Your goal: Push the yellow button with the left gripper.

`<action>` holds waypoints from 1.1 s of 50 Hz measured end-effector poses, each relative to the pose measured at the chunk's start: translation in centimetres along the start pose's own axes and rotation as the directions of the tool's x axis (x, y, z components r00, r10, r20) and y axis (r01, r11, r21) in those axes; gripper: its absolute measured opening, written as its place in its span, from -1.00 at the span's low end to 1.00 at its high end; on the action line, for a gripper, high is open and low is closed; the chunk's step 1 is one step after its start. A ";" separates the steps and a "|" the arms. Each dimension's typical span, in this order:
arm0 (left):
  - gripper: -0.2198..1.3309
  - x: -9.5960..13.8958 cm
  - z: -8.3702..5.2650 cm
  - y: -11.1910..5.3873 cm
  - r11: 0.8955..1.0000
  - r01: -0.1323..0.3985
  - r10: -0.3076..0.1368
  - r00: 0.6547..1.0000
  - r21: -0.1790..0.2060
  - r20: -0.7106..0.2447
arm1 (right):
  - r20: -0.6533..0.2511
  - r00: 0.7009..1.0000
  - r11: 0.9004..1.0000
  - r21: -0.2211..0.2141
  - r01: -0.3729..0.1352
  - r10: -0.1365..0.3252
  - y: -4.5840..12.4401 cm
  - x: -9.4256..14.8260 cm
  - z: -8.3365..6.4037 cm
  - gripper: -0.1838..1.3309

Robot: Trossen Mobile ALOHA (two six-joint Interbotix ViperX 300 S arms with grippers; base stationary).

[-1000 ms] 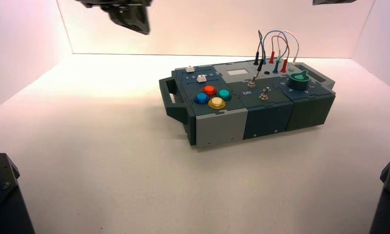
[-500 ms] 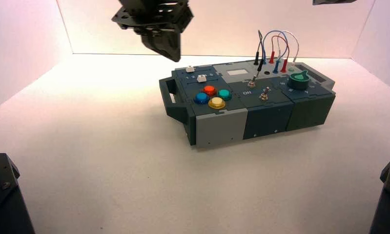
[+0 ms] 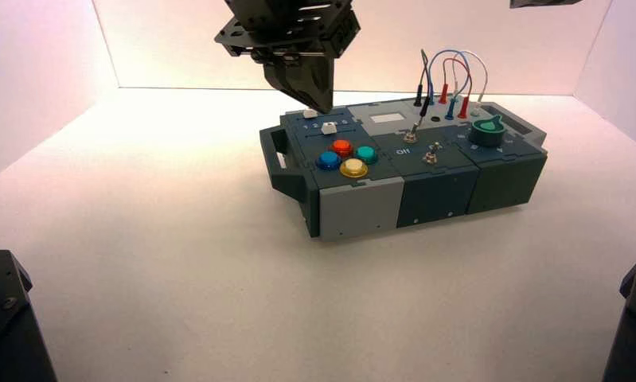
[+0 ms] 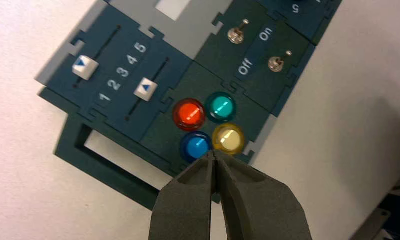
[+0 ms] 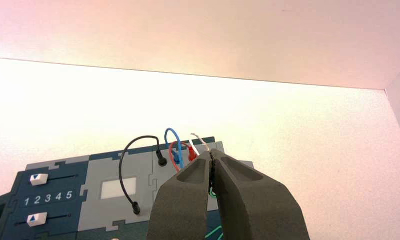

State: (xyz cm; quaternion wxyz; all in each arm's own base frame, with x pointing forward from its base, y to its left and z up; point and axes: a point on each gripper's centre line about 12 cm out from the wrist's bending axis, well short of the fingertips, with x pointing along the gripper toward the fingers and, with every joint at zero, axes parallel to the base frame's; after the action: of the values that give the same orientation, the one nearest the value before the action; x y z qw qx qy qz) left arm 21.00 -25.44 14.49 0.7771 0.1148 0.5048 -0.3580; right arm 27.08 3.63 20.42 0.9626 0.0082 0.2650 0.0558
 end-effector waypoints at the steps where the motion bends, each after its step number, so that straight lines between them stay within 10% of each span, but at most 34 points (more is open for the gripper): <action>1: -0.93 0.0 -0.1 -0.3 1.000 0.005 -0.005 1.000 0.002 -0.003 | 0.000 1.000 1.000 0.000 0.000 0.000 0.0 0.0 0.0 -0.95; 21: -0.93 0.5 -1.1 -3.5 0.998 0.055 -0.055 0.998 0.010 -0.040 | 0.000 1.000 1.000 0.000 0.000 0.000 0.0 0.0 0.0 -0.95; 55: -0.93 4.2 -1.2 -3.1 0.999 0.033 -0.032 0.996 0.004 -0.081 | 0.002 1.000 1.000 -0.002 0.000 0.000 0.0 0.0 0.0 -0.95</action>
State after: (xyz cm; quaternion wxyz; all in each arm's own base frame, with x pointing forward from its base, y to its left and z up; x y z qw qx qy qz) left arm 19.01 -28.88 10.90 0.7498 0.1231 0.5366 -0.3670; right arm 27.07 3.63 20.46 0.9628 0.0075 0.2642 0.0560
